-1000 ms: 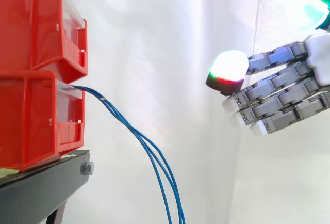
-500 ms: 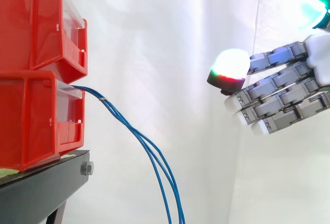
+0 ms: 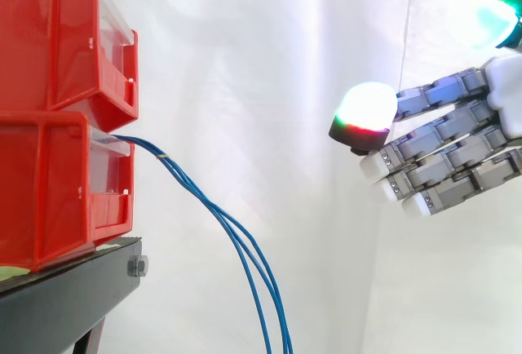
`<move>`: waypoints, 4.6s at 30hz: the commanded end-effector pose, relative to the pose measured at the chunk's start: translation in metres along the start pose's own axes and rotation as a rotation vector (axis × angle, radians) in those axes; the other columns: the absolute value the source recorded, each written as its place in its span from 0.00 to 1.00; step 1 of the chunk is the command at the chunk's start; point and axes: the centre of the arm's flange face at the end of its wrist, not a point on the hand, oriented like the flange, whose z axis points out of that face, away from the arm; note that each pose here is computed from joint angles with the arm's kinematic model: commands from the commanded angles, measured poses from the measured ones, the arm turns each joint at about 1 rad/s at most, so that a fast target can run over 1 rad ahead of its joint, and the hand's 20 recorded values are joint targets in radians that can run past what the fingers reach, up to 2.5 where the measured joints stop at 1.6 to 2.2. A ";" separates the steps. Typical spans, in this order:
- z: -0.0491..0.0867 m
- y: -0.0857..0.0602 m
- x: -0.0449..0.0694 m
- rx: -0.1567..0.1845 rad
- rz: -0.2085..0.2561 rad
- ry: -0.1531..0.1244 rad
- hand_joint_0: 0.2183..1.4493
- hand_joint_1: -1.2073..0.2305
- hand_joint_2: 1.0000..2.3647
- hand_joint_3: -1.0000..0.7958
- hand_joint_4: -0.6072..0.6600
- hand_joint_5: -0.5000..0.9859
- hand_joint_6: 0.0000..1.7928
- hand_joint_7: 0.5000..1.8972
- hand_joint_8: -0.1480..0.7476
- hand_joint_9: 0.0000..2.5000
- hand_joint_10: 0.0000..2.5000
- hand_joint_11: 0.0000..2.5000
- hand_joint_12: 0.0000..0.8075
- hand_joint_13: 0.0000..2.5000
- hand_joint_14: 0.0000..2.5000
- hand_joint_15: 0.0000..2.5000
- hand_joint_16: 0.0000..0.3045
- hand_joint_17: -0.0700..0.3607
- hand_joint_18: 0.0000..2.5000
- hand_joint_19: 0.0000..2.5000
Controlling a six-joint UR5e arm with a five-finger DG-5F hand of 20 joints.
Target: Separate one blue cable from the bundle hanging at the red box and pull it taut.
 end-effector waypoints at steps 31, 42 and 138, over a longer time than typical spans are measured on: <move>0.072 -0.057 0.048 -0.180 -0.026 -0.151 0.29 0.34 0.00 0.28 0.68 0.18 0.28 0.11 0.50 0.17 0.00 0.00 0.30 0.14 0.00 0.00 0.09 0.30 0.11 0.00; 0.106 -0.090 0.063 -0.160 0.001 -0.133 0.29 0.34 0.00 0.28 0.68 0.18 0.28 0.11 0.51 0.18 0.00 0.00 0.31 0.14 0.00 0.00 0.09 0.30 0.12 0.00; 0.139 -0.096 0.099 -0.081 0.160 -0.072 0.37 0.34 0.00 0.32 0.75 0.25 0.28 0.41 0.58 0.35 0.00 0.17 0.38 0.32 0.00 0.13 0.10 0.32 0.24 0.09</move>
